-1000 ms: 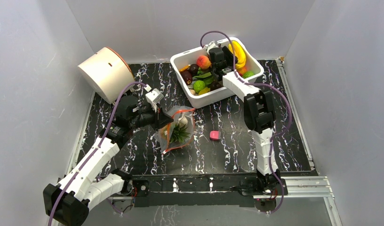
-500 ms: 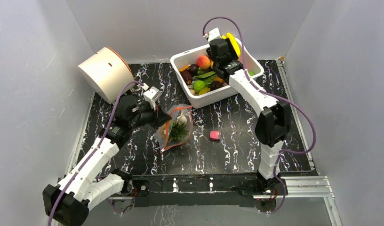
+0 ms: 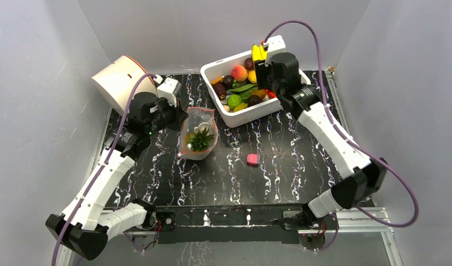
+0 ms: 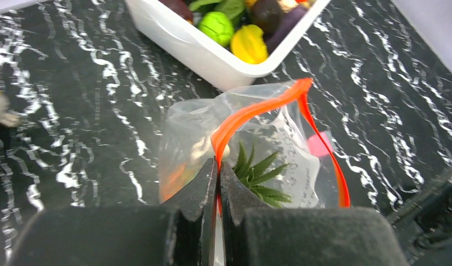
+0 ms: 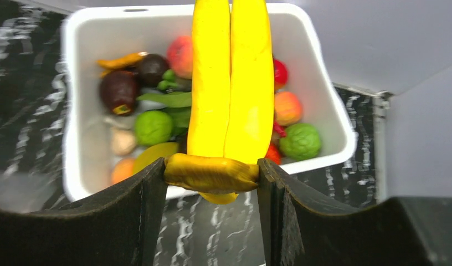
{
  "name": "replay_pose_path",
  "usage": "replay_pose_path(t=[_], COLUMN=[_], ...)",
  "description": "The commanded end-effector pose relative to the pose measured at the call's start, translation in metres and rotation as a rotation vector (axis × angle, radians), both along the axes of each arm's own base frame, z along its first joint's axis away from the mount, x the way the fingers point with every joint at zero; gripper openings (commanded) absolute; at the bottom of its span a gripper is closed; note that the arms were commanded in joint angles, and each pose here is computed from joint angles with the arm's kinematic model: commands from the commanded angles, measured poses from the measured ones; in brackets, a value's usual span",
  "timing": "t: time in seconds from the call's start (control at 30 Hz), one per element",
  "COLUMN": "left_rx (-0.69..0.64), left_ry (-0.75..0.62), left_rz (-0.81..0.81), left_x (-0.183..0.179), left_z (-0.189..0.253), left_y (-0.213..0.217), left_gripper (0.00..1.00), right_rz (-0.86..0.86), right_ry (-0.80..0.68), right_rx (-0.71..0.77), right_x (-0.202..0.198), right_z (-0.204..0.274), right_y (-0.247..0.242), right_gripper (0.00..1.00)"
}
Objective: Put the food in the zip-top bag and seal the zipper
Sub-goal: Pick up the fake fruit from the bin.
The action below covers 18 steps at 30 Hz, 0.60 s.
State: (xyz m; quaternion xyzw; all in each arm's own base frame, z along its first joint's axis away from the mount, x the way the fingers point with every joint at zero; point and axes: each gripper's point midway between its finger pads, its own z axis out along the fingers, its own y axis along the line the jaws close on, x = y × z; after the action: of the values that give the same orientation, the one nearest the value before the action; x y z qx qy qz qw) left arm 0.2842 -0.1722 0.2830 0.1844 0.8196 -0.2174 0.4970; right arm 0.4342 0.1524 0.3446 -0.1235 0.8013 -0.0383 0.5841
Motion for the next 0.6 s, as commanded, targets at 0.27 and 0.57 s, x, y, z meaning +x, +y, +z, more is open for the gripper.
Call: replay_pose_path(t=[0.27,0.57], left_rx=[0.028,-0.139], left_ry=[0.041,0.18], left_rz=[0.04,-0.073], left_x=[0.009,0.002], left_z=[-0.009,-0.033], left_y=[0.002,-0.037], left_gripper=[0.0,0.0], right_rz=[0.501,0.649], right_ry=[-0.01,0.065], right_rx=[0.585,0.692], right_x=[-0.12,-0.185], right_z=[0.051,0.05], right_y=[0.076,0.076], right_gripper=[0.15,0.15])
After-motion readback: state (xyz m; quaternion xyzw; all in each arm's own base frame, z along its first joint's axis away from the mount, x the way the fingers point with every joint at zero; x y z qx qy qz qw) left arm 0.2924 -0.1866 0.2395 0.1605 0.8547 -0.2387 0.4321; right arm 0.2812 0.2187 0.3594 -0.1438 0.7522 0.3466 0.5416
